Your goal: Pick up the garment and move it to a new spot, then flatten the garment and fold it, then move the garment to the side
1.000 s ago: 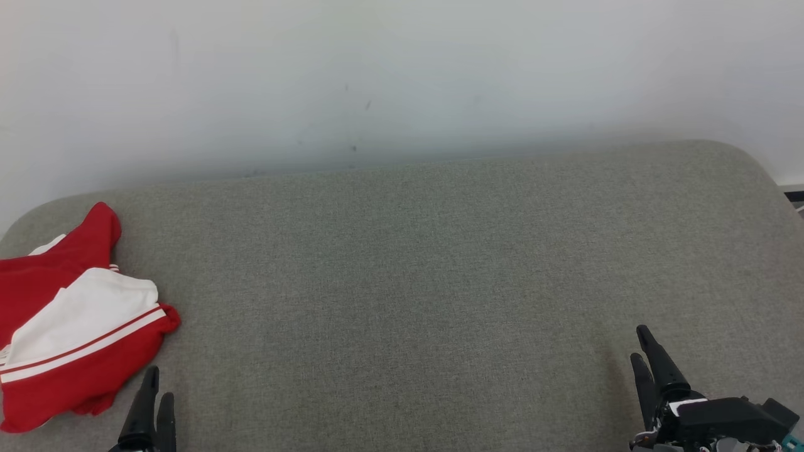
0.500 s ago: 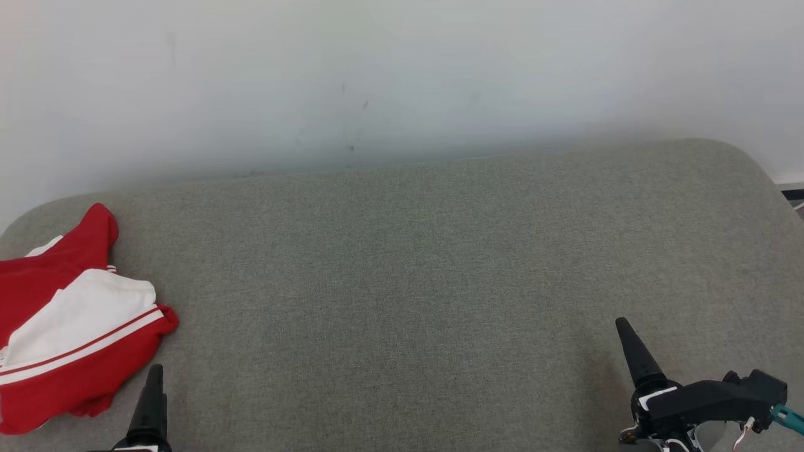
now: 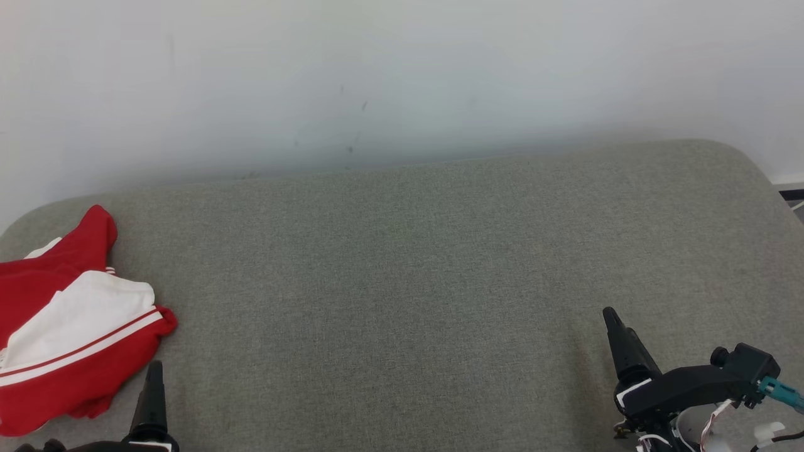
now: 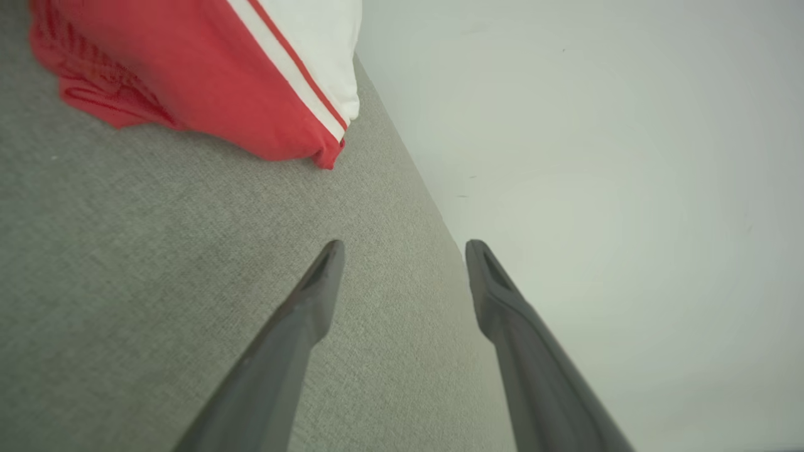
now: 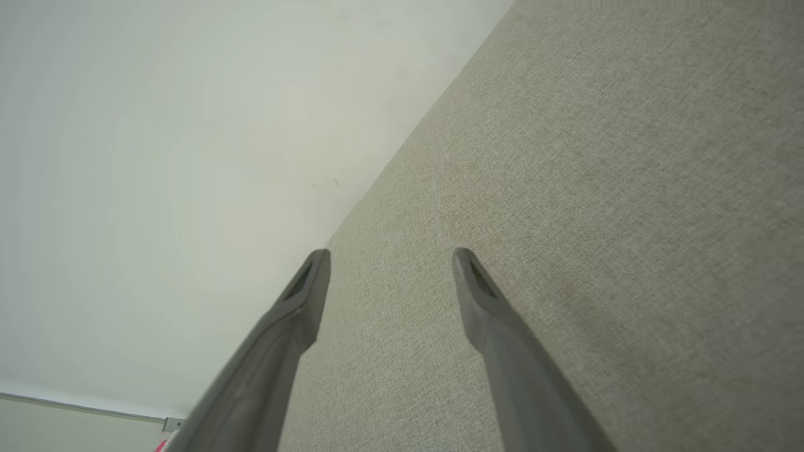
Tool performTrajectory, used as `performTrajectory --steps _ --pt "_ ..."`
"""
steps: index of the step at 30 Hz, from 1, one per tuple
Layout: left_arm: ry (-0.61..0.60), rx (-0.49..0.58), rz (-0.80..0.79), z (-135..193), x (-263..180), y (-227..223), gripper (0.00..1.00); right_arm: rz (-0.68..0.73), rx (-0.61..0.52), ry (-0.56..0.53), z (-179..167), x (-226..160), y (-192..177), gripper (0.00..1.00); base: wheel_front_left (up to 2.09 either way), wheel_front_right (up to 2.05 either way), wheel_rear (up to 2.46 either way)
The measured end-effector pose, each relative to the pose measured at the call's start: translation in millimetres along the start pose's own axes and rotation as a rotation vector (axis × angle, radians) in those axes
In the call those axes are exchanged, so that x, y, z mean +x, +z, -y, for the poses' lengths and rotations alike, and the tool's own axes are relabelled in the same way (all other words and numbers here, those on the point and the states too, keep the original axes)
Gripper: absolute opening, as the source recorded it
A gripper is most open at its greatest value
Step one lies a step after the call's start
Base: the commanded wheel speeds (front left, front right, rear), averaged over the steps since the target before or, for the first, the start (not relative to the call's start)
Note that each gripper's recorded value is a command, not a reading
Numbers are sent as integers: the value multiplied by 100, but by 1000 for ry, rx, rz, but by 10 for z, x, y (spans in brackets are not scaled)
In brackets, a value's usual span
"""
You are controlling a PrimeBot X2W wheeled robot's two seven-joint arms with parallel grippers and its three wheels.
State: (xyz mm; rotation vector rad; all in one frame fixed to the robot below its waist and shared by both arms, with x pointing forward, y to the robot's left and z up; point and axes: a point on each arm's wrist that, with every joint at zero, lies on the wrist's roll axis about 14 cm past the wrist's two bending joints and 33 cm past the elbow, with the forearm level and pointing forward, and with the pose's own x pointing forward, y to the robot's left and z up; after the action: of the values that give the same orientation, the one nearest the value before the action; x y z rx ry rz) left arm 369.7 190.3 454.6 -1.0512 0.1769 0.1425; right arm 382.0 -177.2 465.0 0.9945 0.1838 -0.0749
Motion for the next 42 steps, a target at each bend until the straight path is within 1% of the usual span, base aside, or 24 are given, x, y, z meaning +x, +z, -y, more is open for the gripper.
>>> performTrajectory --steps 5,19,27,42 --pt "10 83 19 -13 2 35 100 -3 -100 -17 41 -5 -18 100 0 0 0" --pt "22 323 78 -4 4 136 100 43 -354 -10 -25 36 49 100 0 0 0" --pt "22 449 114 28 7 185 100 64 -493 2 -76 50 56 100 0 0 0" --pt "-3 690 188 156 12 263 100 112 -737 59 -260 82 41 100 0 0 0"
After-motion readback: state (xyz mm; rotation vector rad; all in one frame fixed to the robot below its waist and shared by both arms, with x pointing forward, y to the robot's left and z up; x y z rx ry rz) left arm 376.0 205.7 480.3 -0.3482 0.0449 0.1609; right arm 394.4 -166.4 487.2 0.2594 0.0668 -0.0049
